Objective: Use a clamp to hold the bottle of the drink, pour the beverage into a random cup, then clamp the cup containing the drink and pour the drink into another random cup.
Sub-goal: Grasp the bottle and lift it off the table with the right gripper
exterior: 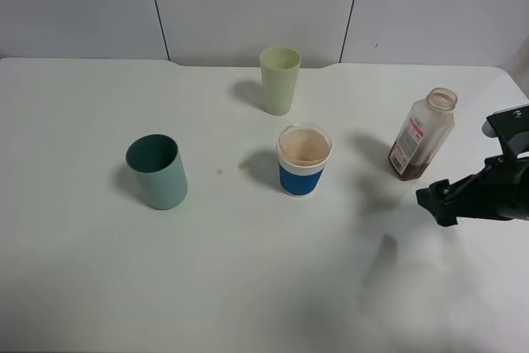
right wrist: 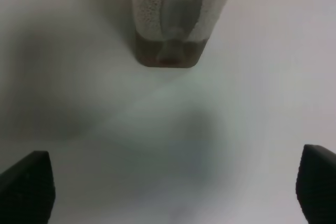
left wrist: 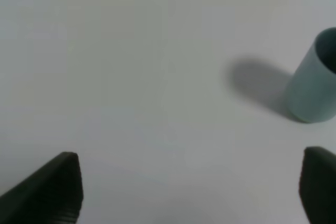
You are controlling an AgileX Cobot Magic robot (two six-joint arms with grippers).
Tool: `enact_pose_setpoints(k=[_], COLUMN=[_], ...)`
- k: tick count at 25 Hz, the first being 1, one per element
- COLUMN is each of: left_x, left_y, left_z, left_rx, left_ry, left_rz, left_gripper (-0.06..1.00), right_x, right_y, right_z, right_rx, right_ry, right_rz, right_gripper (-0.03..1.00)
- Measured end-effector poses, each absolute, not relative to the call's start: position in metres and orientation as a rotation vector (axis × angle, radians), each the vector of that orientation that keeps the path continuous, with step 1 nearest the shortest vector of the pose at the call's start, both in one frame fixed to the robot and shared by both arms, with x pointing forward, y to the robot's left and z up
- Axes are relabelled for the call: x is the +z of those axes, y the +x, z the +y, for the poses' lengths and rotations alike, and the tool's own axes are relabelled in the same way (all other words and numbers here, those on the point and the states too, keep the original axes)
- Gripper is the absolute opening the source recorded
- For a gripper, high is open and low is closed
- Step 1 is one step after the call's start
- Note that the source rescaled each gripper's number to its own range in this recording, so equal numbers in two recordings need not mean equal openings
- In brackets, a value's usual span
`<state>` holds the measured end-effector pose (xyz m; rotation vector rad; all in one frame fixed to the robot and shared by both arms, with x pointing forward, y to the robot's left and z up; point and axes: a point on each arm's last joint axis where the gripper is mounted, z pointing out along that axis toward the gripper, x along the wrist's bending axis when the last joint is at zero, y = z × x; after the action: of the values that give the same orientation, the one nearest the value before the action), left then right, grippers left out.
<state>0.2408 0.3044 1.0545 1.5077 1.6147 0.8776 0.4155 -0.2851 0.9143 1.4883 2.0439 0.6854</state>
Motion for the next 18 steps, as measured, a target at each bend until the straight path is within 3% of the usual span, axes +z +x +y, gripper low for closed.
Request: enact_pose_setpoints(k=[18], left_x=[1.054], left_y=[0.241], left_z=[0.304], left_rx=[0.877], left_ry=[1.508], left_rz=[1.614], left_gripper=[0.50], right_x=[0.927], right_y=[0.428], right_z=[-0.298], right_rx=[0.635], right_ry=[1.374], right_rz=[1.841], right_gripper=[0.90])
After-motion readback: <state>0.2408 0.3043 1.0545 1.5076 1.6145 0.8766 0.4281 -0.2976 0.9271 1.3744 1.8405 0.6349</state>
